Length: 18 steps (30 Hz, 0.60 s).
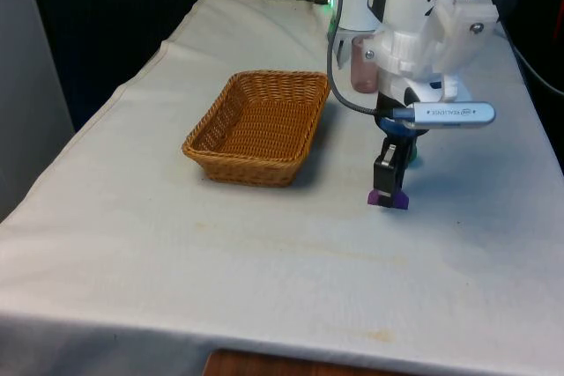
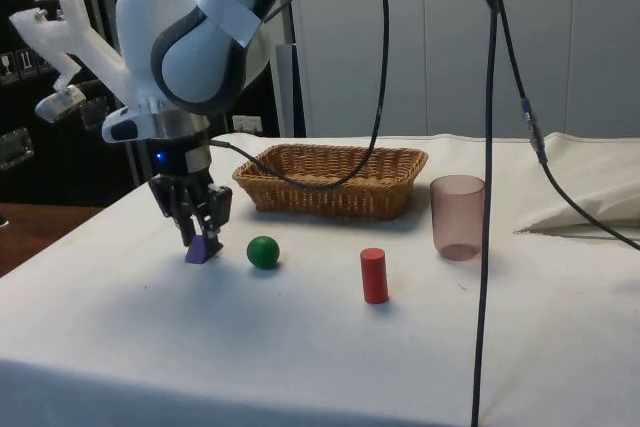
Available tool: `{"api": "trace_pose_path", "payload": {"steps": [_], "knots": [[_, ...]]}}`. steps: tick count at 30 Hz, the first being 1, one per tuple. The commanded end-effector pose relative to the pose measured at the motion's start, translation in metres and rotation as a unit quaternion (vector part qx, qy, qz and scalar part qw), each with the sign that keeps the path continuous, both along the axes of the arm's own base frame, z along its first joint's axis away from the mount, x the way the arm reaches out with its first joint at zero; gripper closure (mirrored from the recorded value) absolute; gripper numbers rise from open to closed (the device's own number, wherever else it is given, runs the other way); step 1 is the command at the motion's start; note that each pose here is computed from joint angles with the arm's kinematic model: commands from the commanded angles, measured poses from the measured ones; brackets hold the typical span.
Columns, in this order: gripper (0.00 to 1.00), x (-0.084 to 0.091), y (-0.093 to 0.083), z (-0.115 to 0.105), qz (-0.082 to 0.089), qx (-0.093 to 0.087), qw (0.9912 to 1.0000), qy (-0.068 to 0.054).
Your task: Pick up the triangular block and place it into the basket.
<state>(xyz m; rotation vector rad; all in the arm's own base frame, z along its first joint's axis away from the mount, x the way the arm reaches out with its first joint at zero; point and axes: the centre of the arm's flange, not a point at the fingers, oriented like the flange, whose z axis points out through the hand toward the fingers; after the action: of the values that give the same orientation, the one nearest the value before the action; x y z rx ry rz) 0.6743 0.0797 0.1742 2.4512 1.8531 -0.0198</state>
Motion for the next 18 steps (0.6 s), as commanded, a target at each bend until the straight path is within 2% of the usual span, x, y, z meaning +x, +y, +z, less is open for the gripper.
{"api": "trace_pose_path", "payload": {"steps": [1,4,6,8,13,14,15,18], "knots": [[0.55,0.000,0.001,0.000,0.002,0.001,0.99999,-0.003],[0.67,0.001,0.000,0.000,0.002,0.001,0.99999,-0.003],[0.67,0.000,0.000,0.001,0.000,0.000,1.00000,0.000],[0.67,0.001,0.000,0.000,0.002,0.001,0.99999,-0.003],[0.67,0.003,0.001,0.022,0.003,0.001,0.99994,-0.010],[0.67,0.003,0.001,0.028,0.003,0.002,0.99994,-0.011],[0.67,0.005,0.002,0.024,0.002,0.003,0.99995,-0.010],[0.67,0.003,0.001,0.039,0.002,0.002,0.99992,-0.012]]}}
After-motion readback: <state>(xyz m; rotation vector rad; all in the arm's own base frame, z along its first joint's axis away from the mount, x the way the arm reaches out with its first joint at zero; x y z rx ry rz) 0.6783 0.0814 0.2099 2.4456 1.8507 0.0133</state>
